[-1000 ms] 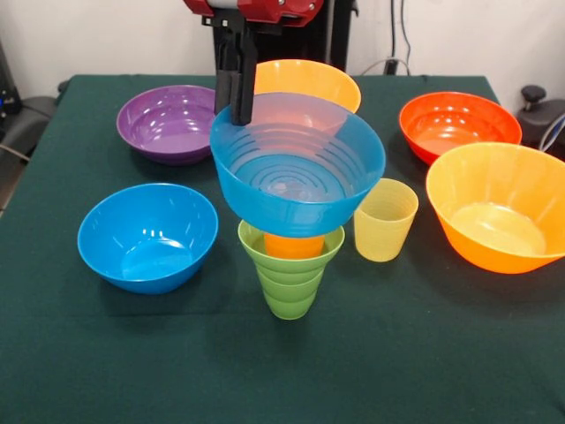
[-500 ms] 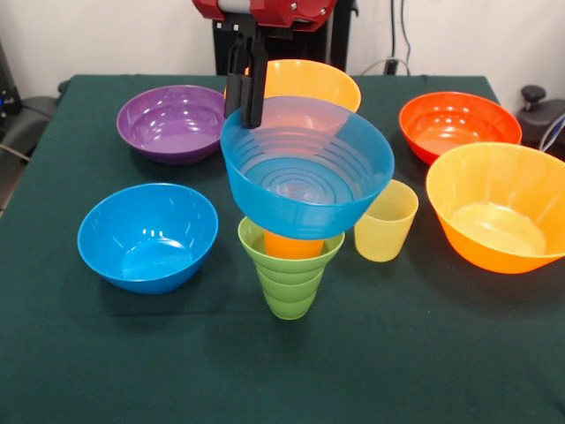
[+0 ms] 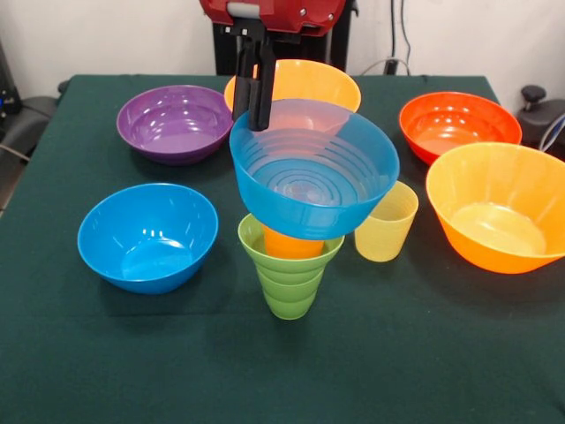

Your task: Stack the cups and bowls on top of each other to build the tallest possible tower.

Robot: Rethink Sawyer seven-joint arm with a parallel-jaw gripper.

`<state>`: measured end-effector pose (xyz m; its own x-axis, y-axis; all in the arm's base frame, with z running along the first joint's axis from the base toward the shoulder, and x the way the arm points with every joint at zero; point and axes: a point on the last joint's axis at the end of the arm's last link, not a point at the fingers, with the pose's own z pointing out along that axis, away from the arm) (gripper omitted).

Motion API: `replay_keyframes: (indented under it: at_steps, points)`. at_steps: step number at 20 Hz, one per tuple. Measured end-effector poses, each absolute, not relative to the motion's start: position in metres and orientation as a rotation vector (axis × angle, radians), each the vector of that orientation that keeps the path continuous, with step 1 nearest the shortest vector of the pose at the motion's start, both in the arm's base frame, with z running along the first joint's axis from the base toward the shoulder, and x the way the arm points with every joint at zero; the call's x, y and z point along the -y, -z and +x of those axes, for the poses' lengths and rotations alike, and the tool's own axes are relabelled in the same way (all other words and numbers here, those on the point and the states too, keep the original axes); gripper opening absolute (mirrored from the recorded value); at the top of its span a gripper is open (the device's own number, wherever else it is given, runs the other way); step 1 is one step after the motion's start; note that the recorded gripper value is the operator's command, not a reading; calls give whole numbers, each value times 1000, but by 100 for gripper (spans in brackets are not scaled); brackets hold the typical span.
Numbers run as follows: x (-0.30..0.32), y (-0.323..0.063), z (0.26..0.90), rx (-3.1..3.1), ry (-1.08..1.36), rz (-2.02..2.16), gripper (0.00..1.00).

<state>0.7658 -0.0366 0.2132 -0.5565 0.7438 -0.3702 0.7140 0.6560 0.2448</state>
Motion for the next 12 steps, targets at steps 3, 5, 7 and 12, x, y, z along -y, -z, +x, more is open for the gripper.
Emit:
replay_keyframes:
  at_steps: [3,5,7,12]
  points:
    - [36,-209,762,-2435,-87,1145,0]
    - [36,-208,761,-2435,-86,1145,0]
    - [36,-206,759,-2435,-84,1147,0]
    - [37,-203,757,-2429,-79,1148,0]
